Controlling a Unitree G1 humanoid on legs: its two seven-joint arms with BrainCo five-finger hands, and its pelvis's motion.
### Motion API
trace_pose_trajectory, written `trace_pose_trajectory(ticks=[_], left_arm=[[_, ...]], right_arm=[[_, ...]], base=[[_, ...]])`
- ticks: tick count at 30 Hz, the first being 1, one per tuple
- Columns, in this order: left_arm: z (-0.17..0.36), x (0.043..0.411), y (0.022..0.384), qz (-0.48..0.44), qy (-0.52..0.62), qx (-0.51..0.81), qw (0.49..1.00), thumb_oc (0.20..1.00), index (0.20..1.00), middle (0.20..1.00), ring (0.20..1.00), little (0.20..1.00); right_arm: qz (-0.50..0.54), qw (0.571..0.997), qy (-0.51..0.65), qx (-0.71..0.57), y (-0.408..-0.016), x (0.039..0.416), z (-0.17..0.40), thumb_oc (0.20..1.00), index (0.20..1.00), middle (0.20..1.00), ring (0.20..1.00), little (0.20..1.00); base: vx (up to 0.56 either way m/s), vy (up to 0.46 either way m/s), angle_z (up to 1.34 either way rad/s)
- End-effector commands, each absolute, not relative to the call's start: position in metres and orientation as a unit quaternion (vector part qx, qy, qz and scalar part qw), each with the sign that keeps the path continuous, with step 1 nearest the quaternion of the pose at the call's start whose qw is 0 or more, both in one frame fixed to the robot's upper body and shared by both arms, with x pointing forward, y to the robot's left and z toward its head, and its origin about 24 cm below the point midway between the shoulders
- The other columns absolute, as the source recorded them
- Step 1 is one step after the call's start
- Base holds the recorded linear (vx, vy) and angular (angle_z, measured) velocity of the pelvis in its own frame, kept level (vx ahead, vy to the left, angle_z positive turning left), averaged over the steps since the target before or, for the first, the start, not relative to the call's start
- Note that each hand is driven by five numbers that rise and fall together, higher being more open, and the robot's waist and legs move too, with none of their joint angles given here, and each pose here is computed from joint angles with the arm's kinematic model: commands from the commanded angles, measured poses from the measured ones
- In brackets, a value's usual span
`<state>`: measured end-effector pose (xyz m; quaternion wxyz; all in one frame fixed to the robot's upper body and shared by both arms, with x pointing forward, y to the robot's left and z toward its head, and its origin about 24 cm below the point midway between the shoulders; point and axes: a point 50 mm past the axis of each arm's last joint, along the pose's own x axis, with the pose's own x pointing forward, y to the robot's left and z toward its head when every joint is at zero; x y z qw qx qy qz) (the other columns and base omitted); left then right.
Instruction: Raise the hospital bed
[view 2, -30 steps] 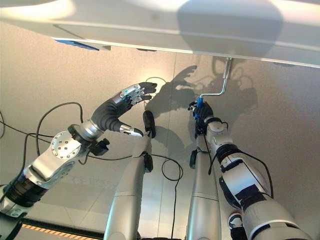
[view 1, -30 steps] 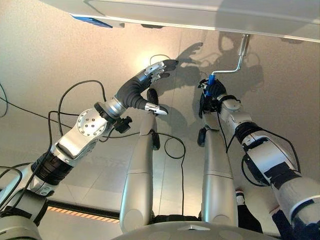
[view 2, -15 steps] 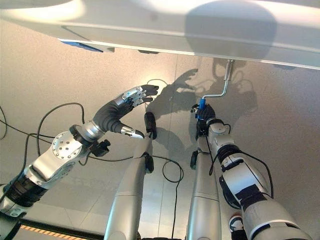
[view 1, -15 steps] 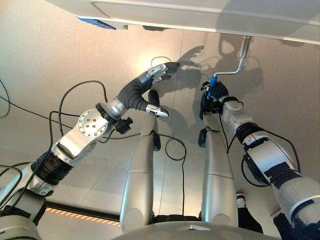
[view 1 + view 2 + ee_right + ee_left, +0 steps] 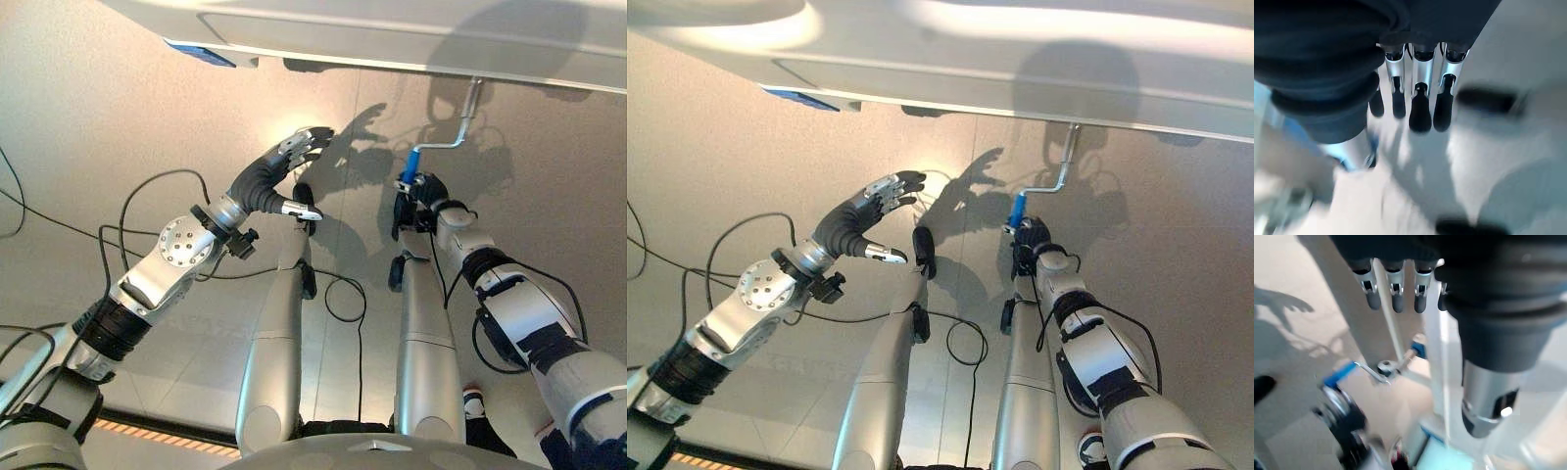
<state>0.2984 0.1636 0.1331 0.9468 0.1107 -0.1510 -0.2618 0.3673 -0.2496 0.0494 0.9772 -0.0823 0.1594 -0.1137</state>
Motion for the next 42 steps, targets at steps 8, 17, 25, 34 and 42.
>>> trace_pose_trajectory(ticks=[8,17,25,34,42], left_arm=[[0.025,0.295,0.191,-0.069,0.006,0.091,0.993,1.000,1.000,1.000,1.000,1.000],[-0.056,0.257,0.216,0.013,0.186,0.135,0.973,1.000,1.000,1.000,1.000,1.000],[-0.091,0.218,0.224,-0.002,0.270,0.144,0.952,1.000,1.000,1.000,1.000,1.000],[-0.118,0.174,0.240,0.053,0.352,0.119,0.927,1.000,1.000,1.000,1.000,1.000],[-0.136,0.143,0.241,0.062,0.414,0.123,0.900,1.000,1.000,1.000,1.000,1.000]], right_arm=[[-0.170,0.963,0.178,-0.112,-0.288,0.329,0.018,1.000,1.000,1.000,1.000,1.000],[-0.162,0.951,0.236,-0.113,-0.281,0.288,-0.032,1.000,1.000,1.000,1.000,1.000],[-0.141,0.921,0.341,-0.126,-0.282,0.220,-0.087,1.000,1.000,1.000,1.000,1.000],[-0.112,0.888,0.435,-0.099,-0.259,0.157,-0.129,1.000,1.000,1.000,1.000,1.000],[-0.097,0.869,0.476,-0.099,-0.251,0.127,-0.143,1.000,1.000,1.000,1.000,1.000]], base=[[-0.01,-0.008,-0.05],[0.02,-0.022,0.05],[0.12,-0.042,0.11],[0.09,-0.021,0.06],[0.06,0.005,0.01]])
